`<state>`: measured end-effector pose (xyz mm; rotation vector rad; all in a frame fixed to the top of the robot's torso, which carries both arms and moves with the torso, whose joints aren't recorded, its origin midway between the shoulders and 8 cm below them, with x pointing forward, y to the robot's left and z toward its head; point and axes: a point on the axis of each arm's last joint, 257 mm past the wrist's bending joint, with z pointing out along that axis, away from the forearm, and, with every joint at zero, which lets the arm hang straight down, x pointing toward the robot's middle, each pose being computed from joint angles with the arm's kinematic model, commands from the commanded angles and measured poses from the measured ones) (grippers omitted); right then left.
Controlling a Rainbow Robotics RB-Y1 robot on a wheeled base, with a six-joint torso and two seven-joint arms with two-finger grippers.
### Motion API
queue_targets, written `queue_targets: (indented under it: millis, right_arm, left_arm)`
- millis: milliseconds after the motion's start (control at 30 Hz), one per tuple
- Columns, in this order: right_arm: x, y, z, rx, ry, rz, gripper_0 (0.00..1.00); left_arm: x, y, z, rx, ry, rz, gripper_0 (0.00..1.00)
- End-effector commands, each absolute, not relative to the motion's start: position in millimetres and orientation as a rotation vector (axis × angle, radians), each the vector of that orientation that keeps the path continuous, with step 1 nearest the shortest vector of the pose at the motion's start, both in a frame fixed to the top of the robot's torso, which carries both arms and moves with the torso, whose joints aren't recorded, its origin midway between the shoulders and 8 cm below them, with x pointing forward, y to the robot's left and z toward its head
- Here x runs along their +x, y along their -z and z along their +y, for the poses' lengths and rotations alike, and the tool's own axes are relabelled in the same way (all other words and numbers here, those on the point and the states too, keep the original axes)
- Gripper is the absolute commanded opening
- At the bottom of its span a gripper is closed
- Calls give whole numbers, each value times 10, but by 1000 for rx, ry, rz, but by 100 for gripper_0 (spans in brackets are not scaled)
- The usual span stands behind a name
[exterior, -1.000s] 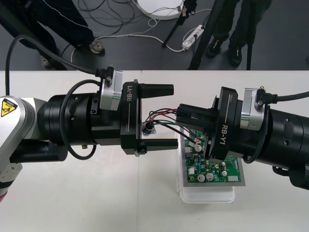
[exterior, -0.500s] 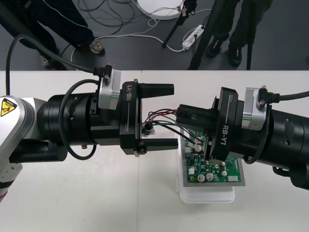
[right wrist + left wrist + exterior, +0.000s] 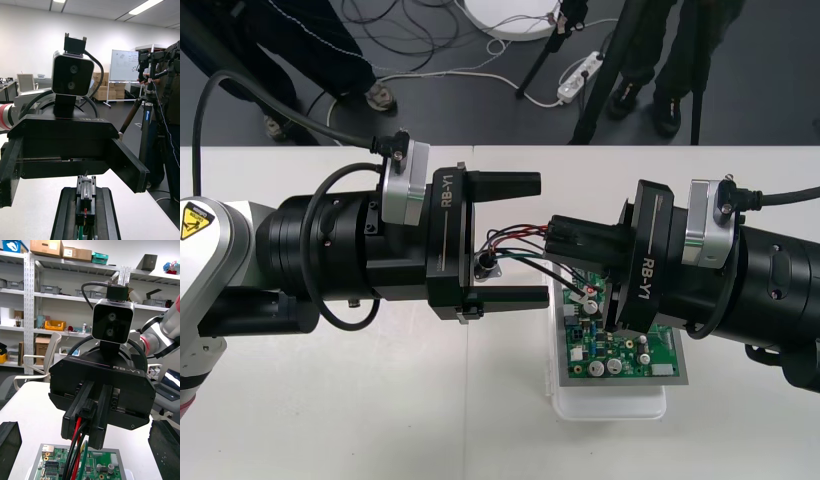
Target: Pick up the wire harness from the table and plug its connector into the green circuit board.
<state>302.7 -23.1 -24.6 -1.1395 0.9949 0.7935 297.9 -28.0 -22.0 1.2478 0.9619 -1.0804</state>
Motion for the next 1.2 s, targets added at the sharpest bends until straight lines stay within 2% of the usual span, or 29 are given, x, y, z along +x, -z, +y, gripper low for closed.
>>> queue_targets:
  millis: [33,67,100,133,1100,1133,1167,1200]
  right_arm:
    - [2860,130,-155,-1173,-830,954,0]
    - [2854,129,-157,-1174,-831,952,0]
    - [2843,125,-154,-1176,-836,950,0]
    - [2831,128,-151,-1180,-839,948,0]
    - [2797,157,-163,-1178,-858,956,0]
    - [2799,152,-166,-1172,-864,960,17]
    - [2793,149,-169,-1168,-872,963,48]
    - [2793,146,-172,-1166,-875,965,48]
  left_arm:
    - [2820,128,-359,1317,1074,867,85]
    - [2818,125,-358,1316,1076,866,65]
    - [2816,122,-358,1316,1076,865,25]
    - [2815,119,-358,1316,1077,863,0]
    - [2819,105,-366,1312,1072,854,0]
    - [2819,101,-368,1313,1072,853,0]
    - [2815,105,-371,1314,1073,853,0]
    - [2817,98,-368,1312,1073,852,0]
